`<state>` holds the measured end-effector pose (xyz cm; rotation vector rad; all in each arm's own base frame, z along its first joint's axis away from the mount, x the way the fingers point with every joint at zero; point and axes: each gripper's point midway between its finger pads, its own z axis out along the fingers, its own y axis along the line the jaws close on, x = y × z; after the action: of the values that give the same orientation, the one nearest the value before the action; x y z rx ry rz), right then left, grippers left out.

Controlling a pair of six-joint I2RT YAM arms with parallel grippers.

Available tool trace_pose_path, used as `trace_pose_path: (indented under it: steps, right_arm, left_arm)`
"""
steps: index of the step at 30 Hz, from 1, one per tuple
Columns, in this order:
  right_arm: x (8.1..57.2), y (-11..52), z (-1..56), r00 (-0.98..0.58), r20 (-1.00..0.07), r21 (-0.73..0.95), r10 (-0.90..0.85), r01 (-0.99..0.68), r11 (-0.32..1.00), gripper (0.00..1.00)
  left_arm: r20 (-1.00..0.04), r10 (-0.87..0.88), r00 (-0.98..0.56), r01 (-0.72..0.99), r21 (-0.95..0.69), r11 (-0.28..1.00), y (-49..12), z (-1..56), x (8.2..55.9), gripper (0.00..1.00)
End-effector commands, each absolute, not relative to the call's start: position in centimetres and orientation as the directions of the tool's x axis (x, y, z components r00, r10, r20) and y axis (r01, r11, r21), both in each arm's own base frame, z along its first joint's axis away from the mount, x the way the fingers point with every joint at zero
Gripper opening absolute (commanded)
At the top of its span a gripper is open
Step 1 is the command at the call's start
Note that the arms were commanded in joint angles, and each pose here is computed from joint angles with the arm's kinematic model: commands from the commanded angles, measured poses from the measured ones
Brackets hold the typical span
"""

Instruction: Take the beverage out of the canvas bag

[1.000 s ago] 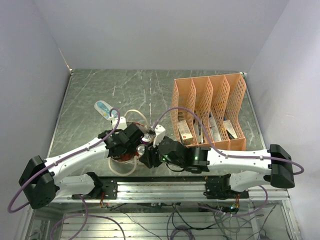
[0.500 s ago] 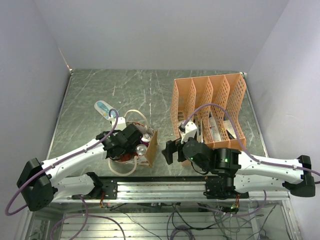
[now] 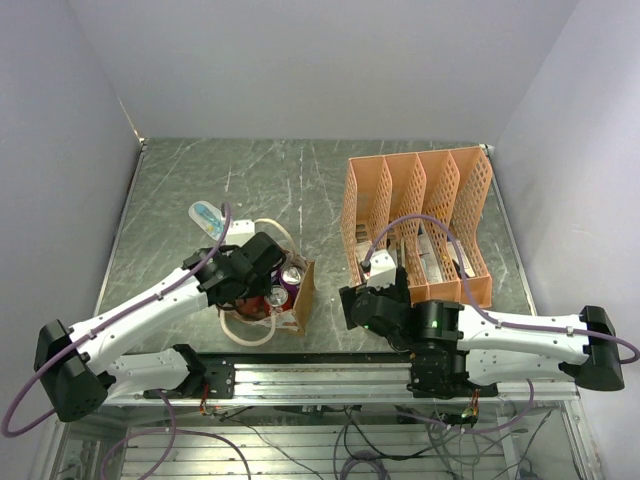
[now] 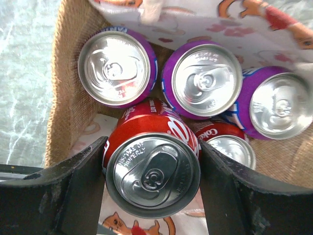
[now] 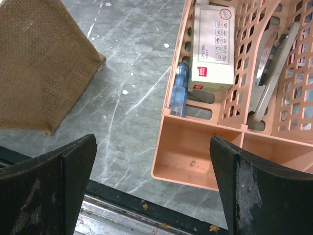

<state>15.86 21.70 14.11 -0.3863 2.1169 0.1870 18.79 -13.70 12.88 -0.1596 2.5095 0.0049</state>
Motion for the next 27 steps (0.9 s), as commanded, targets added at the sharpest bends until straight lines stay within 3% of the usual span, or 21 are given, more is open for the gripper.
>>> trace_pose_path:
  steps: [1, 12, 18, 27]
  right_arm:
    - [16.7, 20.9, 14.4, -0.470, -0.862, -0.038, -0.189, -0.311, 0.950, 1.00]
    - [16.8, 21.1, 16.1, -0.459, -0.880, 0.023, -0.122, -0.297, 0.955, 1.00]
    - [16.8, 25.6, 17.8, -0.466, -0.884, 0.150, -0.033, -0.351, 0.924, 1.00]
    - [17.3, 23.6, 14.8, -0.457, -0.880, 0.022, -0.127, -0.306, 0.952, 1.00]
  left_arm:
    - [-0.668, -0.135, -0.731, -0.088, -0.104, 0.991, -14.9, 18.0, 20.7, 0.07]
    - [-0.696, -0.125, -0.707, -0.048, -0.129, 0.990, -15.7, 21.8, 21.3, 0.07]
    - [-0.727, -0.130, -0.674, -0.053, -0.128, 0.990, -15.0, 23.6, 21.6, 0.07]
    - [-0.786, -0.128, -0.605, -0.075, -0.103, 0.992, -13.1, 27.6, 21.9, 0.07]
